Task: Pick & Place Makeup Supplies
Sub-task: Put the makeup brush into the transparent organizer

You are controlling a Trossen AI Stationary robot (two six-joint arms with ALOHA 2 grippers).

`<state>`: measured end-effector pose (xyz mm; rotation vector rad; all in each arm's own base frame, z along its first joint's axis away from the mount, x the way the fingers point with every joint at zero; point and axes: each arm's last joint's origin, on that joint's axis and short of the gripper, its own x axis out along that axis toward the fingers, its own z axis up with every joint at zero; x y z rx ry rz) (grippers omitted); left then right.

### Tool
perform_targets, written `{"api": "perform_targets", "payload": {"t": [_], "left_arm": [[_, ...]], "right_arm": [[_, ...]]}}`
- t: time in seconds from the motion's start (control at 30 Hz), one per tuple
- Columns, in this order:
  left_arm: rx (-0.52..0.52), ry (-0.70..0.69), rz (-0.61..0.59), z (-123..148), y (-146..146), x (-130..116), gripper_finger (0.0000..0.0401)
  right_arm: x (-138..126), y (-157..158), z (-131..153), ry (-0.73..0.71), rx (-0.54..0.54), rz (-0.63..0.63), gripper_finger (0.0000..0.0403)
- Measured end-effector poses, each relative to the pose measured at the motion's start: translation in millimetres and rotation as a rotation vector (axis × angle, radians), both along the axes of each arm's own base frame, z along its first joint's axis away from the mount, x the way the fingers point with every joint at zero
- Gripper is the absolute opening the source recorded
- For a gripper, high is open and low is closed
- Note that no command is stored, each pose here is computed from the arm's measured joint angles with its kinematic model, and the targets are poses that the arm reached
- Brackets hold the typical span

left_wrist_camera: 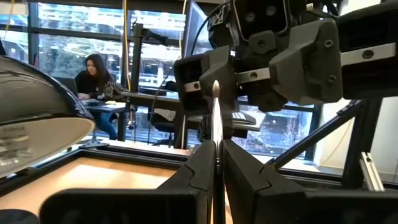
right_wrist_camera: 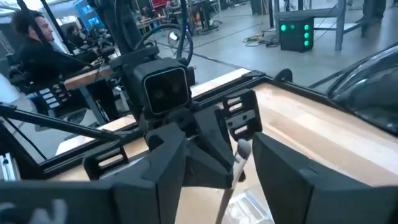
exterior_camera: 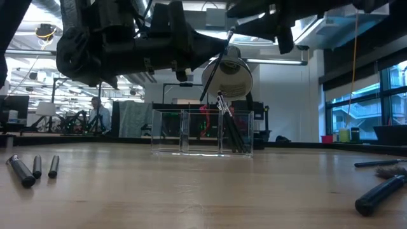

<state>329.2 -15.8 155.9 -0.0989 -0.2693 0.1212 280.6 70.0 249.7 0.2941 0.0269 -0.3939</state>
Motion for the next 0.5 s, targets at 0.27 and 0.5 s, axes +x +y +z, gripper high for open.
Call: {"api": "perform_targets", "payload": {"t": [0.27,0.5], "left_arm": [[-0.012,-0.015,-0.003,4,0,-1,0.0022],[-0.029,-0.017,-0.009,4,0,-1,0.0022]], "right_arm": [[7,10,-16,0.012,-0.025,-0.105,0.0188],[9,12,-16,-0.007,-0.04,-0.104,0.0188]]}}
